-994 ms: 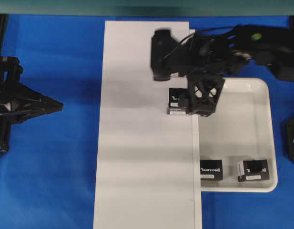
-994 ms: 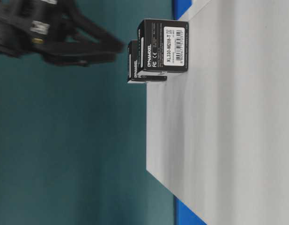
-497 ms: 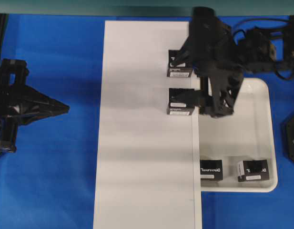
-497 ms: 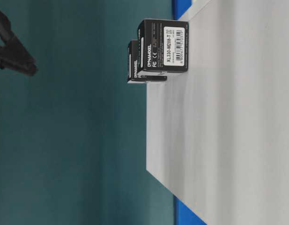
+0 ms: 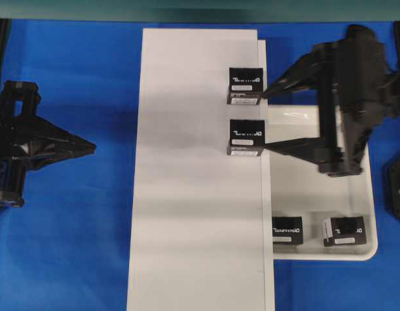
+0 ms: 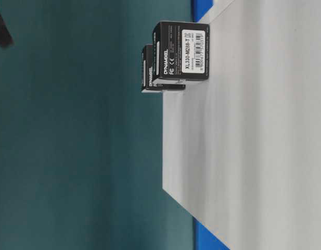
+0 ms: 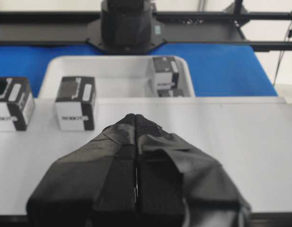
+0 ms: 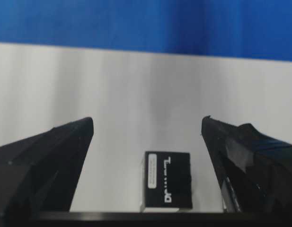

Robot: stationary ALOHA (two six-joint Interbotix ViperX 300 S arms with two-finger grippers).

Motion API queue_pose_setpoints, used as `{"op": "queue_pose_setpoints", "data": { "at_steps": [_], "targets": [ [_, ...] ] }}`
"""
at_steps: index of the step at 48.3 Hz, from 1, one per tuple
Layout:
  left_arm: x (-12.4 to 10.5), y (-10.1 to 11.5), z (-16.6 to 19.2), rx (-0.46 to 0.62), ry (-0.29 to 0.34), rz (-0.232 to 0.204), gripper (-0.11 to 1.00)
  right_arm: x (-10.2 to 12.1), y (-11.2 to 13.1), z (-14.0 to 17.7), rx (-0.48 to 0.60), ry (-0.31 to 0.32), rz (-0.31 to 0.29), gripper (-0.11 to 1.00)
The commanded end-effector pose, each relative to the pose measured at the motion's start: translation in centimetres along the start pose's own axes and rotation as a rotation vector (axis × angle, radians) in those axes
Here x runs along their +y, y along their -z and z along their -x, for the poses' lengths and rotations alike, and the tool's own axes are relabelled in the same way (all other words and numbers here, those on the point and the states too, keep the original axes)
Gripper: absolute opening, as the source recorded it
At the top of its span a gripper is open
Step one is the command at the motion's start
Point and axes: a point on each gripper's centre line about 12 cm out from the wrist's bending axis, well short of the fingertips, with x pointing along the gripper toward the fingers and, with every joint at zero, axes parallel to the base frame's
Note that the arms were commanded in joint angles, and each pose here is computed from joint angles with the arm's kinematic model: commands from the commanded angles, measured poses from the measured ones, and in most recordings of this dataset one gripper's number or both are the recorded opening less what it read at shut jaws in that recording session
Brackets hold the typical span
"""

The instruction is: Place the box from the white plastic tray onto the white base.

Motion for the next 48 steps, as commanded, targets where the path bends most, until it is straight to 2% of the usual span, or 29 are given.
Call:
{"op": "queue_pose_setpoints", "data": {
  "at_steps": [1,22,31,48],
  "targets": [
    [0.0,-1.1,0.0,-0.032,0.002,-0.003,-0.07,0.2,0.1,1.2,-0.055,0.002,-0.009,0.98],
    [-0.1,-1.5,0.6,-0.054,0.003,-0.003,-0.07,1.2,2.6,6.7,-0.278,0.001,-0.062,0.98],
    [-0.1,-1.6,0.6,-0.055,0.003,-0.005,-0.07,1.3,3.2,7.9,-0.309,0.003,-0.068,0.98],
    [-0.1,-1.6,0.6,-0.057,0.003,-0.002,-0.07,1.4,4.0,8.2,-0.31,0.003,-0.068,0.98]
  ]
}}
